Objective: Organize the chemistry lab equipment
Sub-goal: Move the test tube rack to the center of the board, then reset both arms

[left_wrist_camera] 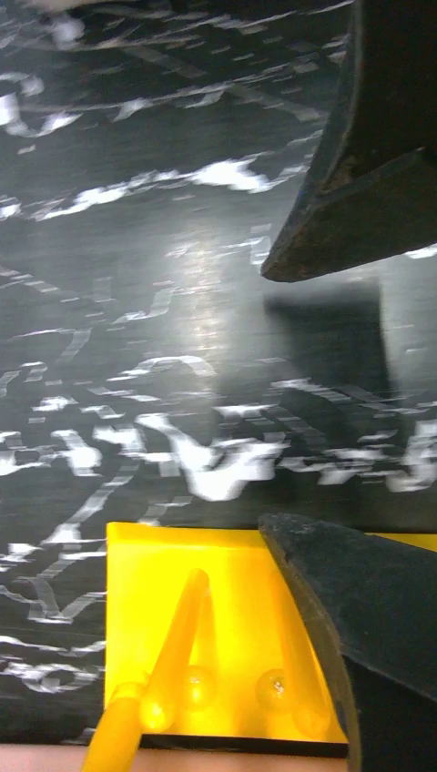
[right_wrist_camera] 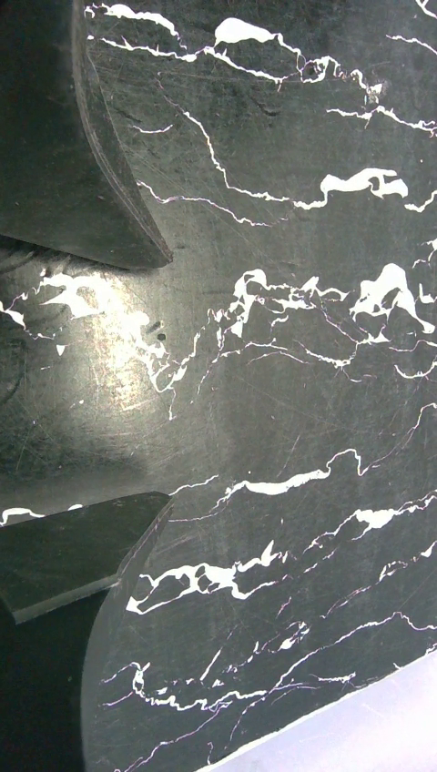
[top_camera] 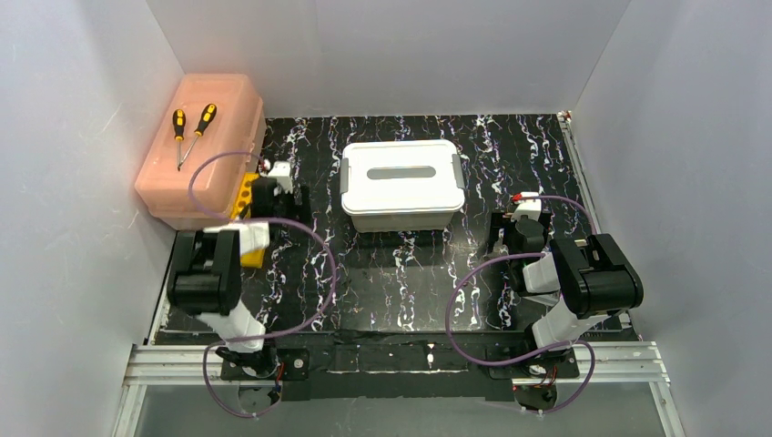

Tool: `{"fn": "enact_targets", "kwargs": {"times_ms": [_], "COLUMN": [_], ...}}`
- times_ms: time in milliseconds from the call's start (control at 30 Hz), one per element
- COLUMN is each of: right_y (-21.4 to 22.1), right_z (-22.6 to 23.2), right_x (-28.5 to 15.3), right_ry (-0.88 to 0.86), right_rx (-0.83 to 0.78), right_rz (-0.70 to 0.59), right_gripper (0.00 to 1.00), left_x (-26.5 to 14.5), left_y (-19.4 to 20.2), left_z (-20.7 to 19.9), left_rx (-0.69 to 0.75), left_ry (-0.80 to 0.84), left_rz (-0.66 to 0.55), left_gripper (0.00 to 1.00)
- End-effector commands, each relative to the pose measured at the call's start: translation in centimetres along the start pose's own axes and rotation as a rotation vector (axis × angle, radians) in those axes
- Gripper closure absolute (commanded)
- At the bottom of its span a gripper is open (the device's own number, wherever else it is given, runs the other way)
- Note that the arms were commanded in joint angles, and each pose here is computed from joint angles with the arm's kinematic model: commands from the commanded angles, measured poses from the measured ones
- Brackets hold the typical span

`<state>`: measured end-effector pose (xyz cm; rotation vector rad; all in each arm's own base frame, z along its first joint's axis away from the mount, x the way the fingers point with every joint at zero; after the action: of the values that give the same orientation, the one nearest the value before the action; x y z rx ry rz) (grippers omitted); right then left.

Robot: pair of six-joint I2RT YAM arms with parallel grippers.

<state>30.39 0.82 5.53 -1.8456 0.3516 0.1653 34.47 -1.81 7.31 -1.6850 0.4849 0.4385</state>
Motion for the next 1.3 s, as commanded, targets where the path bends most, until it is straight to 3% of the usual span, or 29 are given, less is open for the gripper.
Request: {"fn": "enact_targets", "kwargs": {"times_ms": [0, 33, 133, 167, 200, 267, 367, 500, 533, 633, 667, 700, 733, 767, 867, 1133, 1267], "right_y": [-2.0, -2.0, -2.0, -1.9, -2.0, -2.0, -1.9, -1.8, -1.9, -1.9, -1.9, -1.9, -1.8, -1.9, -1.8, -1.9, -1.9], "right_z": [-0.3, -0.2, -0.2, -0.2, -0.3, -0.3, -0.3, -0.3, -0.3, -0.4, -0.3, -0.3, -0.3, -0.3, -0.3, -0.4, -0.5], "right_x": [0.7, 0.7, 0.7, 0.8, 0.8, 0.8, 0.9, 0.9, 1.0, 1.0, 1.0, 1.0, 1.1, 1.1, 1.1, 1.1, 1.1], "right_ry": [0.017, 0.014, 0.010, 0.007, 0.005, 0.000, -0.004, -0.007, -0.008, -0.007, -0.009, -0.010, -0.011, -0.011, -0.013, -0.014, -0.013], "right_rx": [0.019, 0.018, 0.020, 0.020, 0.024, 0.022, 0.023, 0.023, 0.024, 0.026, 0.027, 0.027, 0.027, 0.028, 0.027, 0.033, 0.034], "right_rz": [-0.078, -0.077, -0.077, -0.075, -0.077, -0.075, -0.071, -0.068, -0.068, -0.067, -0.067, -0.067, -0.066, -0.066, -0.064, -0.066, -0.066], "right_gripper": [0.00, 0.00, 0.00, 0.00, 0.00, 0.00, 0.00, 0.00, 0.00, 0.00, 0.00, 0.00, 0.00, 0.00, 0.00, 0.00, 0.00], "left_x": [3.1, 3.4, 4.7, 5.5, 6.6, 7.0, 7.1, 7.0, 6.9, 6.5, 6.3, 6.2, 6.1, 6.0, 4.6, 0.2, -1.2], "left_y": [1.3, 2.1, 2.6, 1.8, -0.2, -0.4, -0.2, 0.6, 0.9, 1.1, 1.2, 1.3, 1.1, 1.1, 1.1, 0.2, -0.5], "left_z": [0.2, -1.4, -1.8, -2.1, -2.6, -2.6, -2.5, -2.4, -2.3, -2.5, -2.4, -2.3, -2.4, -2.5, -3.2, -4.6, -3.9], "left_rx": [0.014, 0.026, -0.067, -0.089, -0.093, -0.112, -0.118, -0.022, -0.023, -0.009, 0.003, 0.026, 0.059, 0.096, 0.172, 0.131, 0.129], "left_ry": [-0.001, 0.110, -0.073, -0.144, -0.153, -0.184, -0.184, -0.029, -0.025, 0.005, -0.010, -0.032, -0.041, -0.037, -0.021, 0.163, 0.160], "left_rz": [0.481, 0.651, 1.060, 1.123, 1.120, 1.147, 1.066, 0.810, 0.765, 0.761, 0.751, 0.735, 0.708, 0.688, 0.598, 0.301, 0.210], "left_gripper": [0.02, 0.02, 0.02, 0.02, 0.02, 0.04, 0.16, 0.54, 0.59, 0.61, 0.60, 0.43, 0.07, 0.02, 0.02, 0.02, 0.02]}}
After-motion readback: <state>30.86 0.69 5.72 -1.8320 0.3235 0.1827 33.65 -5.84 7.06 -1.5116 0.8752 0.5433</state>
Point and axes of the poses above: each gripper's point midway between its finger pads, its own x axis out along the fingers, its own z axis along the line the jaws close on, y = z × x, the point moved 6 cm from there along -x, back along the fingers, and after that the axes turned 10 degrees about -x, right-handed, at the moved point
